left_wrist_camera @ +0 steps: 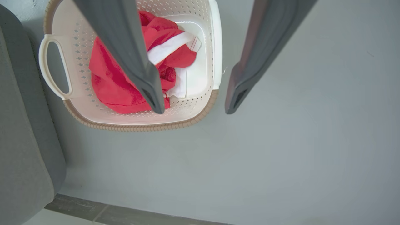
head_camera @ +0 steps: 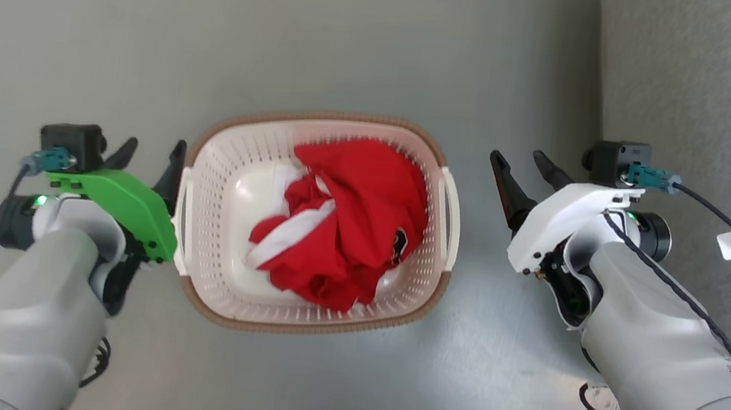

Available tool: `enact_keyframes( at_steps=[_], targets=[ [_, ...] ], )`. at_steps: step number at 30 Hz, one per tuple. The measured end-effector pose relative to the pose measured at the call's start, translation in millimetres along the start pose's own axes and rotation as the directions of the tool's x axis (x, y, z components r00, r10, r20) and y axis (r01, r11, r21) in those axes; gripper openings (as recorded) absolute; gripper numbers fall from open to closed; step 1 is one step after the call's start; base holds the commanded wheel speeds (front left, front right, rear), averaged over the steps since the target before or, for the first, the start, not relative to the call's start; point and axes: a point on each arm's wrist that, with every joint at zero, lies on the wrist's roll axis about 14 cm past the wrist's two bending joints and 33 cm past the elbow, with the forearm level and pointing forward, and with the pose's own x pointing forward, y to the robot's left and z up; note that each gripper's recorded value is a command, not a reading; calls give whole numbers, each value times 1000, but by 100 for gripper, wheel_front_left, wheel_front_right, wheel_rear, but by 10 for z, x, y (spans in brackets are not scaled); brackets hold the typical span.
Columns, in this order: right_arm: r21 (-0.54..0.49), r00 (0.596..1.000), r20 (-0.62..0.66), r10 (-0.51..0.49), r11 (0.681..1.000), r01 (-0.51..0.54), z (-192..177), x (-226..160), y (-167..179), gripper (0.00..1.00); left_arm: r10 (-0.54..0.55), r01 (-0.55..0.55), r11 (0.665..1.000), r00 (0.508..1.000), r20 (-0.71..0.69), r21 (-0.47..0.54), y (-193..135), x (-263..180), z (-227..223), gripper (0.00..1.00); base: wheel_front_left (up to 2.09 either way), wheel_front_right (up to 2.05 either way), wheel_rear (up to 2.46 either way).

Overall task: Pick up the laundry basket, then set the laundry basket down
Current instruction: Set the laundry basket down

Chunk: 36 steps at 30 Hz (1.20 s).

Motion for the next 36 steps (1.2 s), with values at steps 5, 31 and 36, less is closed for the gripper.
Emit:
enact_keyframes(
  at_steps=[5,31,36],
  targets=[
    [-27,996,89,21,999,-19,326,-100,89,100,-7,5,1000,995,99,28,-18,-116,370,100,0,0,0],
    [-146,809,587,-20,981,130,1770,-1155,158,100,-48,-80,978,813,581,192,-470,-1137,1781,100,0,0,0],
    [-161,787,617,-18,976,149,1725,-1371,181,100,-54,-77,979,799,599,190,-537,-1353,1678,100,0,0,0]
  ],
)
